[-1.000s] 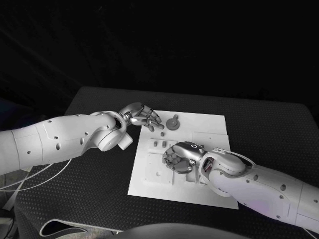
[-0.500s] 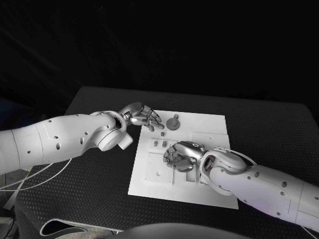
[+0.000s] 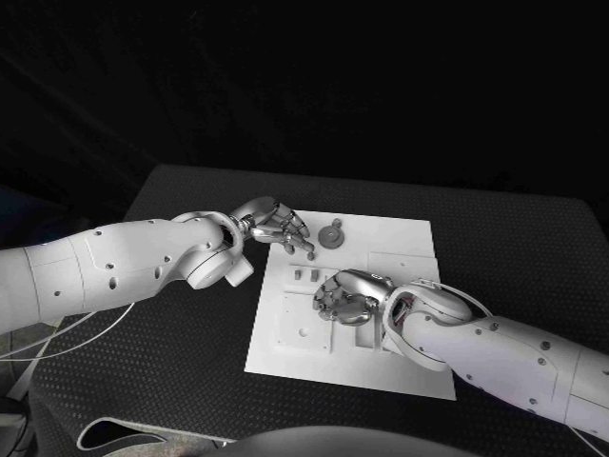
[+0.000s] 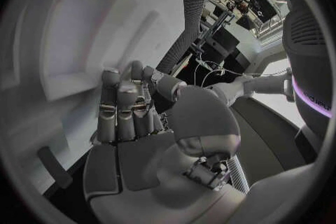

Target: Assemble the parts on the task board

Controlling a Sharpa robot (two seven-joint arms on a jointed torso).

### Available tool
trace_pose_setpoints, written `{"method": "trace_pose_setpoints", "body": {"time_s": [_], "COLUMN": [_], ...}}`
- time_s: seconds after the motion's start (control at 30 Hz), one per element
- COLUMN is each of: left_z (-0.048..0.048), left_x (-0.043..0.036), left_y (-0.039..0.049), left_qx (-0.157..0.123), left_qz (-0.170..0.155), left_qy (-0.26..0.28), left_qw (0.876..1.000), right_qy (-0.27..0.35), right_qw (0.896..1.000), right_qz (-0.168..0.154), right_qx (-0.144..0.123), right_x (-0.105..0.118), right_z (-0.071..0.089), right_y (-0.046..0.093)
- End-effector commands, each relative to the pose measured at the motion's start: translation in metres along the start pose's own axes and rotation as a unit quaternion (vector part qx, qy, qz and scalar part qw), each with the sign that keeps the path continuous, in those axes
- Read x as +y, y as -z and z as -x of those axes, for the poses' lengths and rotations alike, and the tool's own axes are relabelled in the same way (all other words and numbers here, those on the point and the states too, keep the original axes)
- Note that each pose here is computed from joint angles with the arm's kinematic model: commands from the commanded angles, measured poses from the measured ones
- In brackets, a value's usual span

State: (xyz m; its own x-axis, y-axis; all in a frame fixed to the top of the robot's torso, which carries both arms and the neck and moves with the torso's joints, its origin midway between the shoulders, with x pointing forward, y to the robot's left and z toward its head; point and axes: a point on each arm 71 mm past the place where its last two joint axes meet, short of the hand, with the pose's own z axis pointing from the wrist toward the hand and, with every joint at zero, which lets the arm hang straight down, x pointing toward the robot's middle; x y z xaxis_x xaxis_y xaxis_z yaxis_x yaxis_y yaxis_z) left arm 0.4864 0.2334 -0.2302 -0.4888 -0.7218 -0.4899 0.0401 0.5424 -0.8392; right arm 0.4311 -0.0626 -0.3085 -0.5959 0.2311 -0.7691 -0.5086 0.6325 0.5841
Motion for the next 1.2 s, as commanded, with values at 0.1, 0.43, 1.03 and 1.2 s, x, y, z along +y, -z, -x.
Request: {"method": "trace_pose_setpoints", "body": {"time_s": [0.1,0.43,1.03,1.2], "left_z": [-0.0027,-0.0029,-0.0027,-0.0024], "left_x": [-0.0025,-0.0026,-0.0025,-0.0023], "left_y": [-0.0004,-0.0006,-0.0005,-0.0004], "left_qx": [0.013,0.013,0.012,0.012], "left_qz": [-0.006,-0.006,-0.006,-0.006], "left_qy": [-0.016,-0.016,-0.017,-0.017], "left_qw": [1.0,1.0,1.0,1.0], "right_qy": [-0.01,-0.01,0.006,0.01], "right_qw": [0.999,0.999,0.998,0.997], "right_qz": [-0.026,-0.034,-0.063,-0.07], "right_qx": [0.031,0.033,0.022,0.017], "right_x": [-0.0109,-0.0133,-0.0187,-0.0187], "right_z": [-0.0083,-0.0082,-0.0058,-0.0051], "right_y": [0.0041,0.0063,0.0096,0.0109]}}
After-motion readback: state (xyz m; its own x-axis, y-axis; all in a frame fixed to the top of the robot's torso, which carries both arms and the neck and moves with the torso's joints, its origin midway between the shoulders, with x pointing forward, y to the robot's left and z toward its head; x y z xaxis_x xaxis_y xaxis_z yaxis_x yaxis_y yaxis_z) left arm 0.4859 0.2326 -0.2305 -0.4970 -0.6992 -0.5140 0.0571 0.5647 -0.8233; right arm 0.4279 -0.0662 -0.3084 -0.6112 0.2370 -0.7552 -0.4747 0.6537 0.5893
